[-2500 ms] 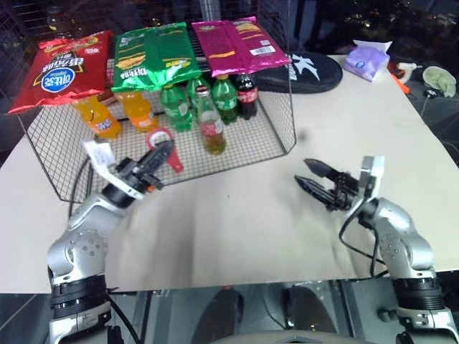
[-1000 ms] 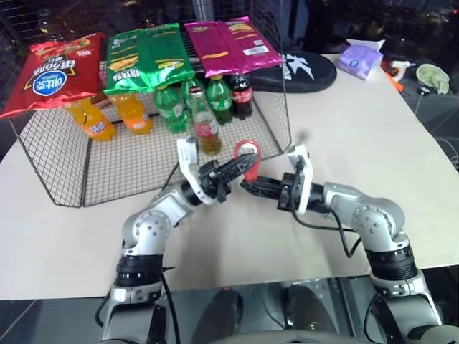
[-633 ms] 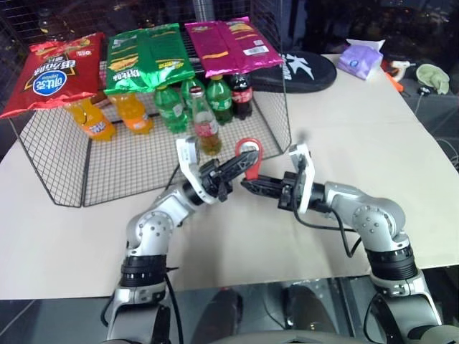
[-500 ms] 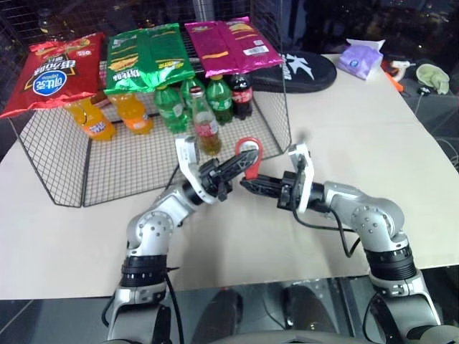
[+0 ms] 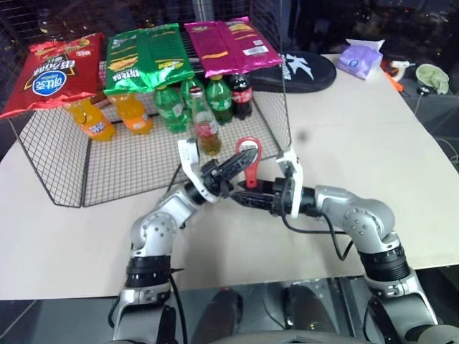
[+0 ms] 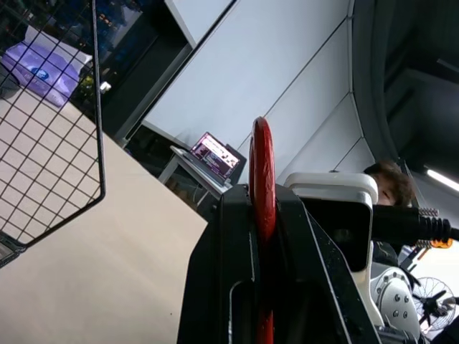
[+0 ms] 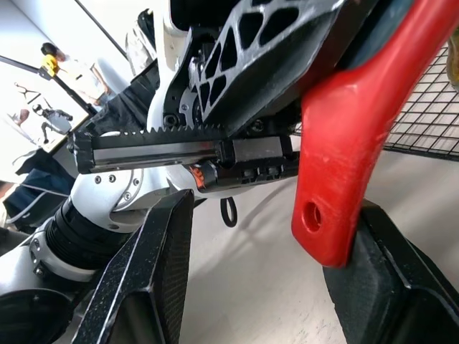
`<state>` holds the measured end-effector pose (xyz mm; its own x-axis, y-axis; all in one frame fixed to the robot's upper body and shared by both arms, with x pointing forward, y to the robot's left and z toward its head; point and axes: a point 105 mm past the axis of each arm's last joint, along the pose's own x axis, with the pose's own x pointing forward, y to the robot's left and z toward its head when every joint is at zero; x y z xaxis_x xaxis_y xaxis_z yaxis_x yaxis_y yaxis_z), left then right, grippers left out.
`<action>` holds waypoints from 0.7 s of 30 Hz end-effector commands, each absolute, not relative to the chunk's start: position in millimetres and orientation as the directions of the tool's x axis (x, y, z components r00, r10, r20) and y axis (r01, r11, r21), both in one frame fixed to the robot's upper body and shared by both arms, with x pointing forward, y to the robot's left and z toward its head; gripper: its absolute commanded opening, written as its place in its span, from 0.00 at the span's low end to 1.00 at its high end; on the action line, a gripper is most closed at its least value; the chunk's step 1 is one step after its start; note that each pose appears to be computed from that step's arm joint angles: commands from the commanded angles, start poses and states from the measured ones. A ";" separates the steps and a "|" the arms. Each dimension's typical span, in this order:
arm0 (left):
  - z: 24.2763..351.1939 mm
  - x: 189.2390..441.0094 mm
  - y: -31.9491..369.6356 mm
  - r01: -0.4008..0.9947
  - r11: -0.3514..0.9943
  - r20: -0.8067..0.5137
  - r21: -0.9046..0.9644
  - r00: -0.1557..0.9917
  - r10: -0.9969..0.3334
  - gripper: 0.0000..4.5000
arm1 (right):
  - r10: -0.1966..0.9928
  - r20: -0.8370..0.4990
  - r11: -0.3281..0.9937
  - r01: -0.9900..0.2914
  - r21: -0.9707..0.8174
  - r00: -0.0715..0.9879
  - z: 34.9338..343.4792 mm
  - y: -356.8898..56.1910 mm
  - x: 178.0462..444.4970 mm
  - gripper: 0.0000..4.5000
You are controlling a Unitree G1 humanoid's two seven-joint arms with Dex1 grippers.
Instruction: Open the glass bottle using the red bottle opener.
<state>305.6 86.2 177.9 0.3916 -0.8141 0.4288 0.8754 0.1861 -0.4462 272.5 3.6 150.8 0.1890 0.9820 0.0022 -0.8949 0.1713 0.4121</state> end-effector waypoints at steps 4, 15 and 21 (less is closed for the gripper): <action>182.7 303.8 86.8 0.887 0.183 0.442 -0.423 0.379 -0.813 0.00 | 0.986 0.087 0.098 -0.910 0.402 0.144 170.4 10.3 266.7 0.59; 183.2 305.6 93.1 0.883 0.204 0.450 -0.422 0.400 -0.798 0.00 | 0.975 0.130 0.107 -0.899 0.425 0.178 177.1 5.4 273.7 0.59; 183.1 306.3 96.1 0.881 0.214 0.452 -0.422 0.409 -0.793 0.00 | 0.973 0.136 0.111 -0.894 0.434 0.187 177.4 2.7 274.9 0.59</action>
